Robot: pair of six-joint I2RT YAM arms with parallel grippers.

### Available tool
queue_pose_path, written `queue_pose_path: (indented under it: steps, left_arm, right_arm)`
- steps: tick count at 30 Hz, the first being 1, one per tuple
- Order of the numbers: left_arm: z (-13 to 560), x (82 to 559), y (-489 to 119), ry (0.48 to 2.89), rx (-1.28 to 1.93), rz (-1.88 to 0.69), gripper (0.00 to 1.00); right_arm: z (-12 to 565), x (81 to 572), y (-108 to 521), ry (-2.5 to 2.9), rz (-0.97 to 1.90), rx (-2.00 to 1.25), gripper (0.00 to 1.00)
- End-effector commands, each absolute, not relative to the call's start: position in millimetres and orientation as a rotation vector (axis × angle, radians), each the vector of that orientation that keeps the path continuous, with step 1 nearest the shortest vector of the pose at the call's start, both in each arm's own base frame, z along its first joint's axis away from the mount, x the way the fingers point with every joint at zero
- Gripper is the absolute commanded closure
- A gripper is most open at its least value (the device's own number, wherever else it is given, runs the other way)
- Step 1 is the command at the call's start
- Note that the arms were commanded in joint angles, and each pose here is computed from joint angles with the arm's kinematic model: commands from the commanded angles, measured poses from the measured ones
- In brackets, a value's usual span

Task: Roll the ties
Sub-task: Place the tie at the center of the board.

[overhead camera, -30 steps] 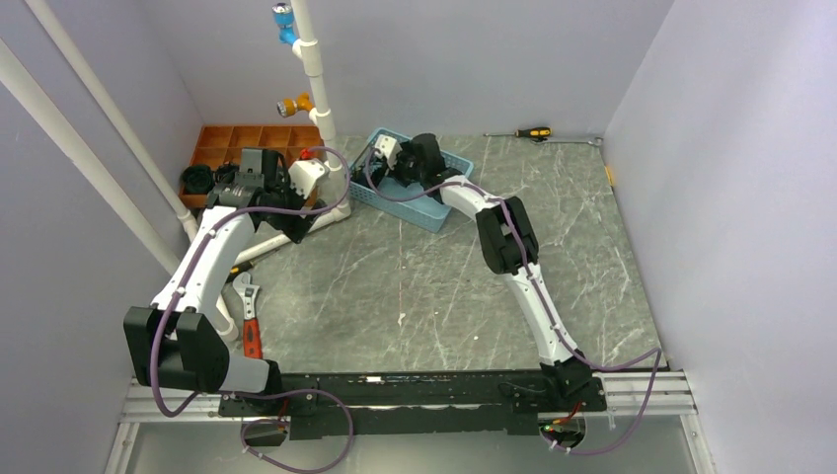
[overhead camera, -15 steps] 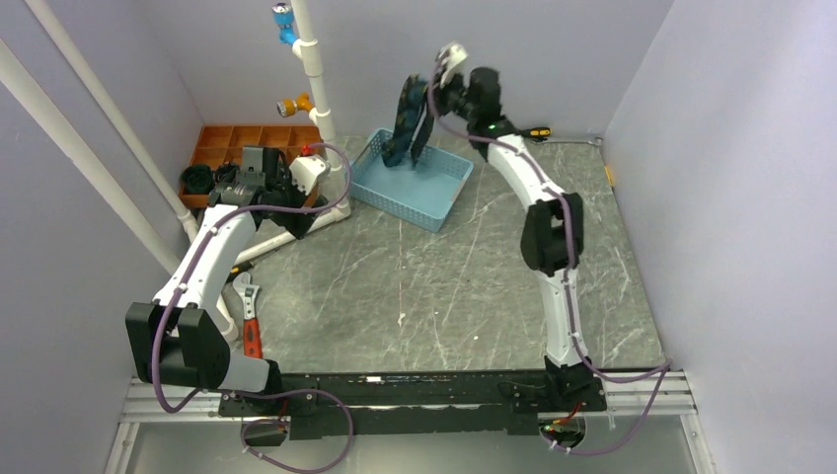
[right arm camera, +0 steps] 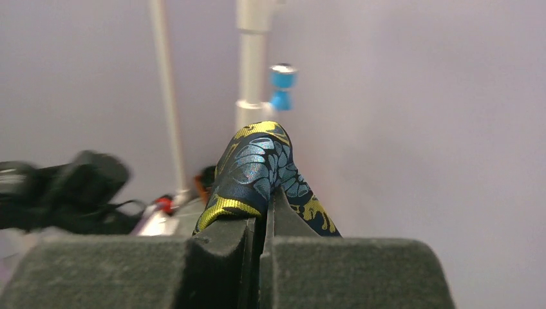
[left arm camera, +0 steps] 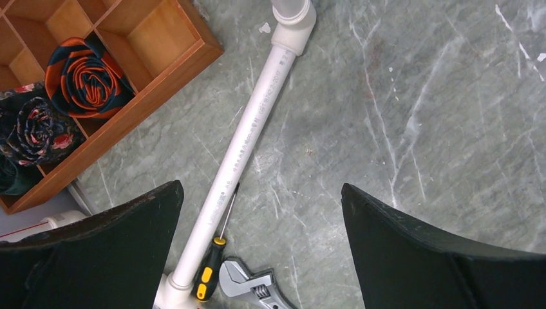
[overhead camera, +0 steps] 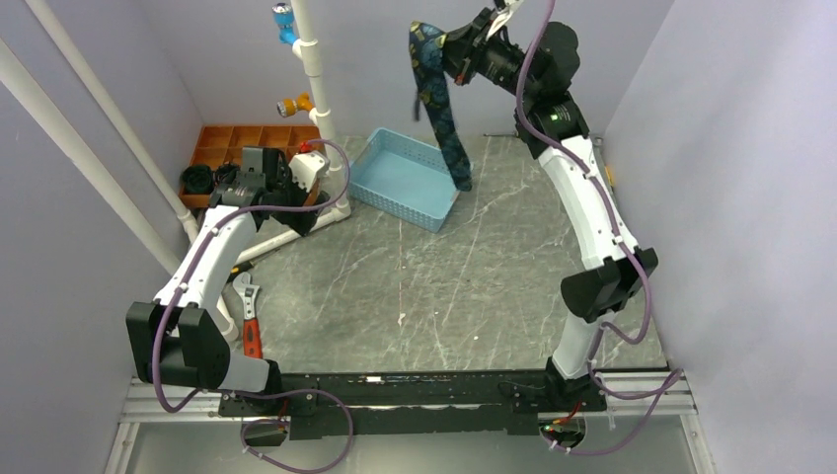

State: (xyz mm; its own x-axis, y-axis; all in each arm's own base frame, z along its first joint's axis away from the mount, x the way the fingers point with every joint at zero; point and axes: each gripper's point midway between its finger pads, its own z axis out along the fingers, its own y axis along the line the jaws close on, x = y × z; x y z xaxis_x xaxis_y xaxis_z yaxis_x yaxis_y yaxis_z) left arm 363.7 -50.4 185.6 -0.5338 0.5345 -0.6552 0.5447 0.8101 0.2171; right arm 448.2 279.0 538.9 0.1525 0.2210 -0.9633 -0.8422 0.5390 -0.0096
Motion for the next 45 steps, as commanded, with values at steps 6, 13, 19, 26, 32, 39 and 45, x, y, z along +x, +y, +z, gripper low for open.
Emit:
queue_pose_path:
  steps: [6,13,19,26,32,39,45]
  left_arm:
    - [214,369,-52,2.193,0.661,-0.12,0.01]
    - [217,359,-43,2.179,0.683,-0.1,0.01]
    - [213,345,-48,2.186,0.728,-0.135,0.01]
    - [211,335,-58,2.165,0.779,-0.18,0.0]
    - [190,317,-83,2.118,0.995,-0.231,0.01]
    - [146,279,-131,1.967,1.423,-0.332,0.01]
    - [118,278,-166,1.792,1.669,-0.313,0.01]
  right_arm:
    - [457,349,352,1.463,1.272,-0.76,1.0]
    - [287,349,375,1.937,1.251,-0.761,1.0]
    - [143,422,340,2.212,0.839,-0.717,1.0]
    - [113,524,258,2.238,0.498,-0.512,1.0]
    - [141,551,208,2.191,0.38,-0.449,1.0]
    - [118,467,196,2.291,0.449,-0.733,1.0]
    - [106,451,151,2.396,0.415,-0.628,1.0]
